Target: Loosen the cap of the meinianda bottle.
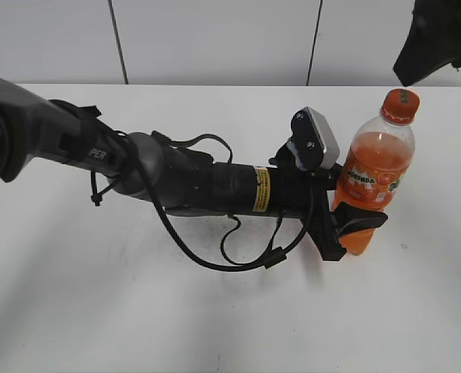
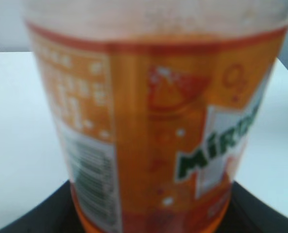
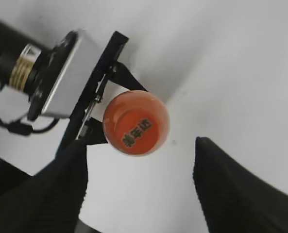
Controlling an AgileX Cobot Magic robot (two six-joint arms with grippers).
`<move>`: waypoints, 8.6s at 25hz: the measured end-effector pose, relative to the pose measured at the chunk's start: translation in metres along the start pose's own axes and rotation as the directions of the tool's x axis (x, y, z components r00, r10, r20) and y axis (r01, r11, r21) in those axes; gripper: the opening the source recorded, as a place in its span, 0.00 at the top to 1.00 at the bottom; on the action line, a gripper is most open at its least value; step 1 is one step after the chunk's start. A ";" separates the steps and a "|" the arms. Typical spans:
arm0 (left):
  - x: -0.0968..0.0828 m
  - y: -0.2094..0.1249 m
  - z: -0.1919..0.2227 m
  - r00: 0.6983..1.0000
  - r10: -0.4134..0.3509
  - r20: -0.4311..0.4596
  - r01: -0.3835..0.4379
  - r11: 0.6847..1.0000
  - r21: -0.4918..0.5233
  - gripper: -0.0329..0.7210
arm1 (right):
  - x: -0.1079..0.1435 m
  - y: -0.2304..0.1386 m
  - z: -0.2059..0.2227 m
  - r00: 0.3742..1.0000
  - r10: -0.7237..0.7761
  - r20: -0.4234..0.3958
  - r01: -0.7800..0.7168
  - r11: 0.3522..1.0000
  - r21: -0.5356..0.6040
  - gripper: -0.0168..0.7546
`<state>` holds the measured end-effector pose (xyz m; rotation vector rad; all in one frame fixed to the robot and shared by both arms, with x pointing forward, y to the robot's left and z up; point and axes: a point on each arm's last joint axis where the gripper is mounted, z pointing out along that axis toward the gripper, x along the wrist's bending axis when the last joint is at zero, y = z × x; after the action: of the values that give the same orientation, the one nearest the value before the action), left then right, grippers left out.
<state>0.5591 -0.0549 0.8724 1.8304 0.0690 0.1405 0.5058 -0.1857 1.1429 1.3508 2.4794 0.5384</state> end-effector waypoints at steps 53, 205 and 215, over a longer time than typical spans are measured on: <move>0.001 0.000 0.000 1.000 -0.023 -0.003 0.023 1.000 0.002 0.42 | 0.001 0.001 0.000 1.000 -0.007 -0.010 0.007 1.000 -0.016 0.33; 0.001 0.000 0.000 0.999 -0.034 -0.008 0.034 0.999 0.002 0.42 | -0.004 0.010 0.039 0.576 -0.813 -0.091 0.818 0.573 0.059 0.71; 0.001 0.000 0.000 0.999 -0.031 -0.005 0.032 0.999 0.003 0.42 | -0.003 0.009 0.037 0.605 -0.790 -0.097 0.796 0.603 0.057 0.59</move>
<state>0.5598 -0.0545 0.8721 1.8311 0.1018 0.1231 0.5286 -0.1768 1.1141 0.1104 2.8221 0.2321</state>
